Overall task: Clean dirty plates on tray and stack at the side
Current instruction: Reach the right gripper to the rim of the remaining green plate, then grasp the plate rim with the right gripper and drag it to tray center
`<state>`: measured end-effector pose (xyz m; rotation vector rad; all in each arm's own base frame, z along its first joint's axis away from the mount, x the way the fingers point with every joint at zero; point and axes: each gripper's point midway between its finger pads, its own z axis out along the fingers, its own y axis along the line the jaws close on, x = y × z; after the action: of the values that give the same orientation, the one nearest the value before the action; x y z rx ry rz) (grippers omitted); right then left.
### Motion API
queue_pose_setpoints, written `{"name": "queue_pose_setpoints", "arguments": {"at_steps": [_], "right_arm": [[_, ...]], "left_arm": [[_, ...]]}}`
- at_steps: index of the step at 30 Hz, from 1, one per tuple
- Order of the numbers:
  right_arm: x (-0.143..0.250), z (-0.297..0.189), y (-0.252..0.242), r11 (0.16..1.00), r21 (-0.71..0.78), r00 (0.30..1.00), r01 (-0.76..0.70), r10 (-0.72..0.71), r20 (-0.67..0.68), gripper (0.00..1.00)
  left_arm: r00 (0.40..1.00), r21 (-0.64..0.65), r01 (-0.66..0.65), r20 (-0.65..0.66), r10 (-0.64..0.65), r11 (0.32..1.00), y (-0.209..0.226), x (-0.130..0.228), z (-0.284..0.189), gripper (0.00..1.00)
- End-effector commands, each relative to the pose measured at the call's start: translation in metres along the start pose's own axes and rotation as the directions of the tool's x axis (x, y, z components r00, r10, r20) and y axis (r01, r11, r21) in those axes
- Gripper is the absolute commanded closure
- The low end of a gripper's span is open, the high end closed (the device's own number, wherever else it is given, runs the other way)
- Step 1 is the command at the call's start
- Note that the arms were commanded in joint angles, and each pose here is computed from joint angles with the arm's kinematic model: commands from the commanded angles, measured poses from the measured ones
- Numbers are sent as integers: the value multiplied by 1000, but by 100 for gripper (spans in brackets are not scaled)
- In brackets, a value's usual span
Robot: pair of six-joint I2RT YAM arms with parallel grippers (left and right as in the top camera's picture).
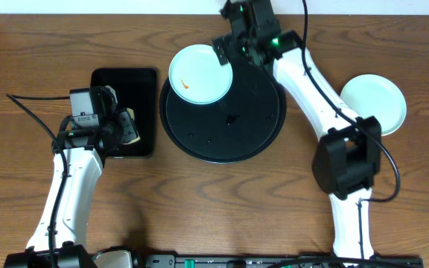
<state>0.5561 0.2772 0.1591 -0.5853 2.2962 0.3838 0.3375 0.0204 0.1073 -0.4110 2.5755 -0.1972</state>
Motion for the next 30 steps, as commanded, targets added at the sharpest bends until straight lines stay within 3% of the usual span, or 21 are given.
{"name": "queue_pose_setpoints", "arguments": {"at_steps": [1, 4, 6, 7, 10, 14, 15, 17, 19, 25, 30], "right_arm": [[36, 45, -6, 998, -53, 995, -22, 17, -94, 28], [54, 64, -1, 995, -97, 992, -35, 22, -127, 41], [66, 74, -1, 995, -92, 988, -37, 22, -152, 62], [70, 78, -2, 996, -82, 987, -36, 22, -162, 64], [84, 93, -6, 999, -48, 984, -27, 18, -179, 50], [93, 105, -3, 998, -53, 982, -24, 13, -188, 47], [95, 106, -2, 998, -54, 981, -24, 13, -191, 56], [97, 106, -2, 998, -54, 980, -26, 15, -200, 83], [101, 104, -2, 998, -53, 976, -30, 18, -218, 98], [101, 100, -9, 998, -41, 974, -42, 32, -224, 99], [101, 73, -19, 991, 30, 952, -131, 134, -276, 99]], "left_arm": [[1000, -12, -5, -16, 5, 1000, 4, 6, 2, 91], [1000, -14, -4, -26, 4, 1000, 4, 8, 2, 91], [1000, -14, -4, -25, 4, 1000, 4, 8, 2, 91], [1000, -14, -4, -26, 4, 1000, 4, 8, 2, 91], [1000, -14, -4, -27, 4, 1000, 5, 9, 2, 91], [999, -16, -3, -33, 3, 1000, 5, 10, 3, 91], [999, -16, -3, -34, 3, 1000, 5, 10, 3, 91], [999, -18, -2, -41, 2, 1000, 6, 11, 5, 91], [999, -20, -1, -50, 0, 1000, 6, 13, 7, 91], [996, -29, 2, -89, -5, 1000, 9, 20, 17, 91], [998, -20, -23, -61, 22, 1000, 7, 13, 17, 91]]}}
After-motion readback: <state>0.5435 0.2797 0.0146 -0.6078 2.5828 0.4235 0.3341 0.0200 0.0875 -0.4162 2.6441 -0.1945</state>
